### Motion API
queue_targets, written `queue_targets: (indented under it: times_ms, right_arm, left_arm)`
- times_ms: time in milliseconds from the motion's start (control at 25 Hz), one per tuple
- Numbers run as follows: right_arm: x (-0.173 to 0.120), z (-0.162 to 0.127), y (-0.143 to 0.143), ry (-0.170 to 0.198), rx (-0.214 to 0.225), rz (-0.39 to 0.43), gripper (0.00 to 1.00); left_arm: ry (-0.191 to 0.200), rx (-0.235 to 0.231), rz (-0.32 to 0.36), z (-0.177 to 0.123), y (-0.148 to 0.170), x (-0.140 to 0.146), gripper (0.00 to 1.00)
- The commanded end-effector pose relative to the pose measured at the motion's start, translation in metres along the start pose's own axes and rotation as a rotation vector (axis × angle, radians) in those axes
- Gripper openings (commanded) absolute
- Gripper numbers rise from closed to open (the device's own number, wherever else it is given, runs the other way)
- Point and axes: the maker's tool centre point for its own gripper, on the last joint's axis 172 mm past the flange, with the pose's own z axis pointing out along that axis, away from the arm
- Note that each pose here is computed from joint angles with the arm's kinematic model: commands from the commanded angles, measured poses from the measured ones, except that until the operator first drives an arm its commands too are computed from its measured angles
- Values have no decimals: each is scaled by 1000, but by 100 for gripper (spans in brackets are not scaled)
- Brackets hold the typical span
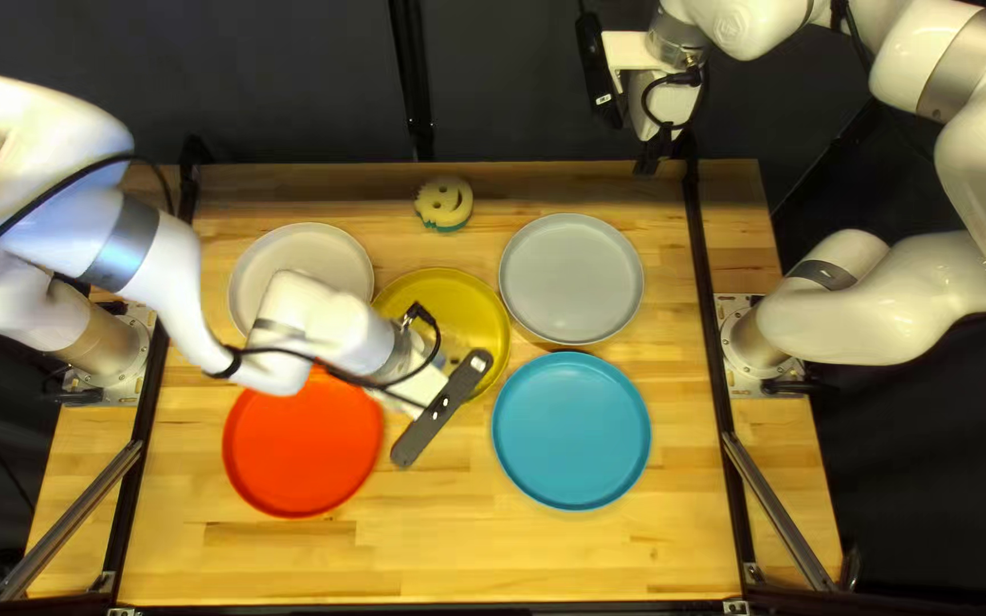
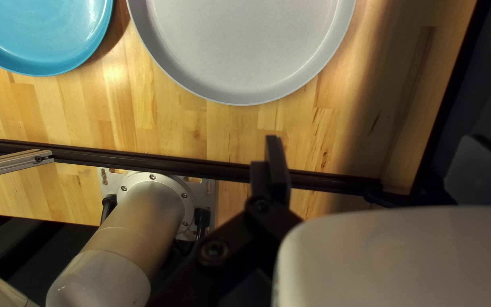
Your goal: Pick up sponge and scrub the plate
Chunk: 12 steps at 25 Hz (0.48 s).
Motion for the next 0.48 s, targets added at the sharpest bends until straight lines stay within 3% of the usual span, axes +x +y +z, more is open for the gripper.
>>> queue_targets:
  times_ms: [40, 400, 440, 480]
  right_arm:
    - [0, 0, 0, 0, 0, 0, 100]
    - [0, 0, 0, 0, 0, 0, 100]
    - [0, 0, 0, 0, 0, 0, 100]
    - [0, 0, 0, 0, 0, 0, 100]
  left_arm:
    - [29, 15, 17, 7, 36, 30, 0]
    - [82, -10, 16, 34, 63, 39, 0]
    - [86, -13, 15, 34, 63, 39, 10]
    - [93, -18, 11, 31, 64, 38, 43]
